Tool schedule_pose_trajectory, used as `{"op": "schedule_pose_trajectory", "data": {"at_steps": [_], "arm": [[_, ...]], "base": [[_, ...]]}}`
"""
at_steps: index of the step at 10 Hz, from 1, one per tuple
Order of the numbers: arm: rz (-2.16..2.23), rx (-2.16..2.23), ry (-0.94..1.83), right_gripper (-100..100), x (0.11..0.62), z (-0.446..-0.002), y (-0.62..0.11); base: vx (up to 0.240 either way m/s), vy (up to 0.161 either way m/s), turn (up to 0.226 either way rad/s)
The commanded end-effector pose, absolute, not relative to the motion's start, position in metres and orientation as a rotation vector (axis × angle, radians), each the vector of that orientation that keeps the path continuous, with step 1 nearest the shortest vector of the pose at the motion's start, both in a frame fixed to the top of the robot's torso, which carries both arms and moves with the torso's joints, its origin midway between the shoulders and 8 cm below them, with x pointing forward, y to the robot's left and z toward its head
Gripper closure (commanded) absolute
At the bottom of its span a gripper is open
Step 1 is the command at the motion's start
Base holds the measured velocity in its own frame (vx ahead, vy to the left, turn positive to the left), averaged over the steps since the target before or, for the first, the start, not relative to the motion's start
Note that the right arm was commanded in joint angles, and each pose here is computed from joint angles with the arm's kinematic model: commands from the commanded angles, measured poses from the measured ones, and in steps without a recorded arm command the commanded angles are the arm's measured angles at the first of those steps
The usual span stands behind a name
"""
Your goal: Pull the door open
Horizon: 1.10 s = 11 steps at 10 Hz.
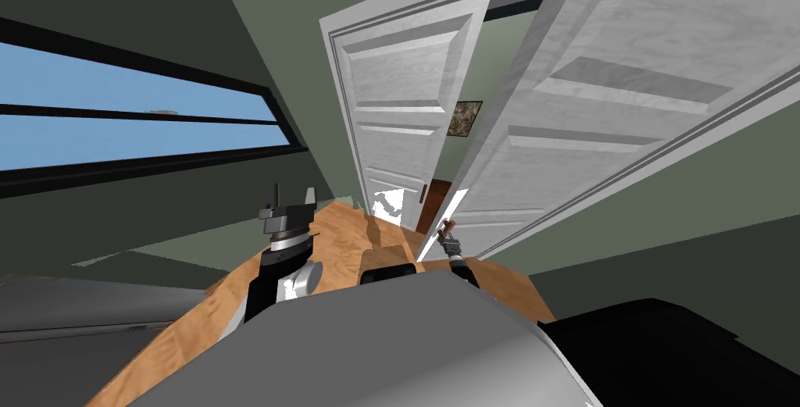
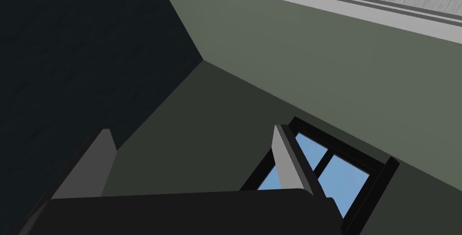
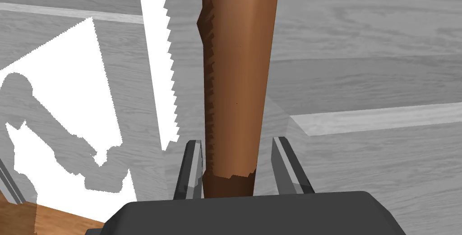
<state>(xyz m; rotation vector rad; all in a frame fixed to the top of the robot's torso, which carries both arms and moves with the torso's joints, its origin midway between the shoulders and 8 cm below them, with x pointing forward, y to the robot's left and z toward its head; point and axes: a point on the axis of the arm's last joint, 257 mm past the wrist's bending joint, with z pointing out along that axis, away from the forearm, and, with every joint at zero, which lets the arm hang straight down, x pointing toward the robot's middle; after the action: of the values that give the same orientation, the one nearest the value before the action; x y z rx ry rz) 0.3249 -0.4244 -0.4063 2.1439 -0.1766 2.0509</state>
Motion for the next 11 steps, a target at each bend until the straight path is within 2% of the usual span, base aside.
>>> {"op": "schedule_pose_trajectory", "data": {"at_steps": [1,6,8,11], "arm": [[2.070,2.143,-0.153,100,0.321,-0.402,-0.429],[2.184,2.190,-0.062,100,0.314,-0.393,-0.404],[2.182,2.203,-0.054,100,0.310,-0.396,-0.402],[2.201,2.213,-0.025,100,0.303,-0.394,-0.402]], "base": [[-0.158,-0.080,0.173],[-0.169,-0.074,0.187],[-0.126,-0.024,0.112],[-0.235,-0.061,0.156]]}}
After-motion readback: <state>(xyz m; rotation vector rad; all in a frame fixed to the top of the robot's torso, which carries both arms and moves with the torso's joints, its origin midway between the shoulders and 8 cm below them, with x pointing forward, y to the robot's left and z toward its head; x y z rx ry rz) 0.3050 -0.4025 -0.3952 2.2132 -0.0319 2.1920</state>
